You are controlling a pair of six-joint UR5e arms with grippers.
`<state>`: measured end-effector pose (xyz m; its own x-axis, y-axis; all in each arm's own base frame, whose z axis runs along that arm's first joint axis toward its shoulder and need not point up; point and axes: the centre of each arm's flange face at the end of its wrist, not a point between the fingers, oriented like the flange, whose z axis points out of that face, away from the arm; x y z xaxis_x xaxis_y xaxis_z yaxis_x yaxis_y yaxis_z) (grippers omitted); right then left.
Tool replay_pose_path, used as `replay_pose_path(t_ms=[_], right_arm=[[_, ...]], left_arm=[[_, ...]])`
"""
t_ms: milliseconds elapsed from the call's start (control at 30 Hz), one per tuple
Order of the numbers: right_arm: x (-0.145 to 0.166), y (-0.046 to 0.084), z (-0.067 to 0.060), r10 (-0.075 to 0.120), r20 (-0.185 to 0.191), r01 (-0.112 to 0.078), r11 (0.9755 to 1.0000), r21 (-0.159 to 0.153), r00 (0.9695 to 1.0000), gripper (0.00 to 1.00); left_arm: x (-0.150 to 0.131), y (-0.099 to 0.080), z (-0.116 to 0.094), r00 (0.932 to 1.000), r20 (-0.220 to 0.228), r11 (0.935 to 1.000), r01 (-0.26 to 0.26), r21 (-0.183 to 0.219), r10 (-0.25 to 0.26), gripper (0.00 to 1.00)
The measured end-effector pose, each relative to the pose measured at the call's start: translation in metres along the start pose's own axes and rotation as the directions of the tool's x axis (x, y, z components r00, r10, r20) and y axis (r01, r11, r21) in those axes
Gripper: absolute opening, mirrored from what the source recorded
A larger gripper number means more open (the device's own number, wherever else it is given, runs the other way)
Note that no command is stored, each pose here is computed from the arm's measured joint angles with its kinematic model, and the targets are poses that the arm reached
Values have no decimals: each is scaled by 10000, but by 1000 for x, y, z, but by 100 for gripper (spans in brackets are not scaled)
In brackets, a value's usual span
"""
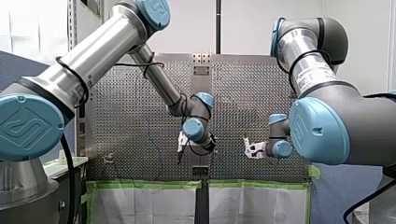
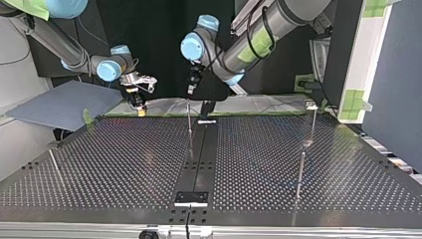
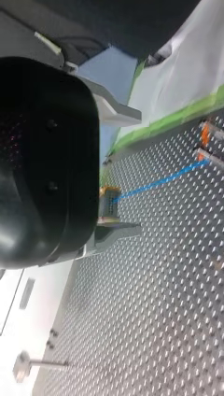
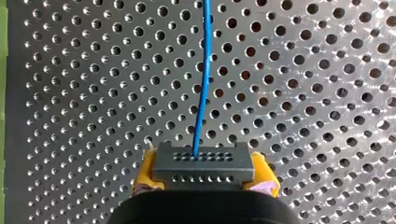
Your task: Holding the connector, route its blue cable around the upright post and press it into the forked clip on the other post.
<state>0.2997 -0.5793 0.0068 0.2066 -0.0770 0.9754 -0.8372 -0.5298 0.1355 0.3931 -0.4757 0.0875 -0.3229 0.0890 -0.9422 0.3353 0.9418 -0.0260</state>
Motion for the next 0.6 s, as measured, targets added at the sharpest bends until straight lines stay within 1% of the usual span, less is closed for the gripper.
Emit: replay_pose_path(t_ms=[200,400,467,600], right_arm=[[-1,0,-1,17,79,-17,10000,-15,10000,0],[-1,0,-1,23,105,-23,10000,-5,9999,0],[-1,0,-1,23,105,-23,10000,-5,9999,0],[-1,0,-1,35,106,-35,10000,-1,9999,0]], left_arm=[[-13,6,-13,9979,470,9990,453,-4,-453,99],[-23,7,-29,9930,917,9972,730,178,-744,99],[-27,7,-36,9897,1075,9953,915,303,-943,99],[-33,7,-48,9839,1214,9902,1240,640,-1311,99]])
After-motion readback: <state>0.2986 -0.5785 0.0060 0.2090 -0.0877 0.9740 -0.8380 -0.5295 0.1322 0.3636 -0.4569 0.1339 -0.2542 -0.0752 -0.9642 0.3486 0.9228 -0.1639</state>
